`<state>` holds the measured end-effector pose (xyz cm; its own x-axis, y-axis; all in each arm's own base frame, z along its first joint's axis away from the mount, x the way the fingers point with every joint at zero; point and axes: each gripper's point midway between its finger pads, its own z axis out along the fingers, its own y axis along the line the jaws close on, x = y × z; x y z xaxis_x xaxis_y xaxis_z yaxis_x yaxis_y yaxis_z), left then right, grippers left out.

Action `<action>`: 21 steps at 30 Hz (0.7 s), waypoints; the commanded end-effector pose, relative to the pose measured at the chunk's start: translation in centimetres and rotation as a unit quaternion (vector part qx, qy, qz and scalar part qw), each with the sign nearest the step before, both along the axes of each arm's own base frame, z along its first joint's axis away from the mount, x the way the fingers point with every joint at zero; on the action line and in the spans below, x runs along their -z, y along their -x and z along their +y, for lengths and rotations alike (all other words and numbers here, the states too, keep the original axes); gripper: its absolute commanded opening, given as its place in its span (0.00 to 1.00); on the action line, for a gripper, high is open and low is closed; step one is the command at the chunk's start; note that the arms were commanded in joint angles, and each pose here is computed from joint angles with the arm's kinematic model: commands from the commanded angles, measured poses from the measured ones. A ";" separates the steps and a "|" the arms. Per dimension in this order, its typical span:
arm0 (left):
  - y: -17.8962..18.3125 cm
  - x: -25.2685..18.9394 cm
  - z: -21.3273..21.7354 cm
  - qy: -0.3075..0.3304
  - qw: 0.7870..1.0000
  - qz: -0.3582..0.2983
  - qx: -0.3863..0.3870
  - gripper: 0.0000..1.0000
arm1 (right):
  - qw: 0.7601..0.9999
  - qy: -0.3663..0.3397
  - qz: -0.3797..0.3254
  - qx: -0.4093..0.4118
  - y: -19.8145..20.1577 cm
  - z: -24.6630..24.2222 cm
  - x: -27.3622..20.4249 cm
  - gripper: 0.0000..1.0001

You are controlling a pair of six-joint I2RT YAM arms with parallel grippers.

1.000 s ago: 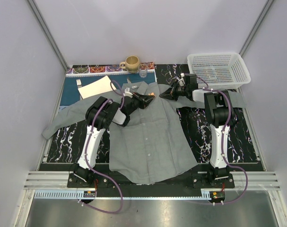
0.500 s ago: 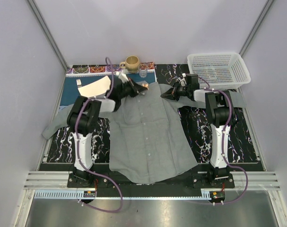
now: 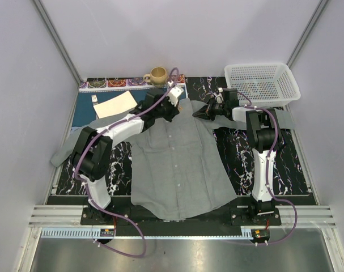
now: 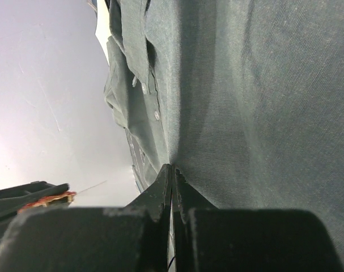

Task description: Pin the brooch onto the clothing

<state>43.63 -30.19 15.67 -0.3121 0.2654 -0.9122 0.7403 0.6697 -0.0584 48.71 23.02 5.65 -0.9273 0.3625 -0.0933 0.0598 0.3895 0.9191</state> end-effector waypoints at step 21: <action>-1.8 -1.1 -0.6 0.284 0.944 0.162 -0.047 0.00 | 0.998 -0.026 -0.054 -0.002 -1.4 0.1 -4.6 0.00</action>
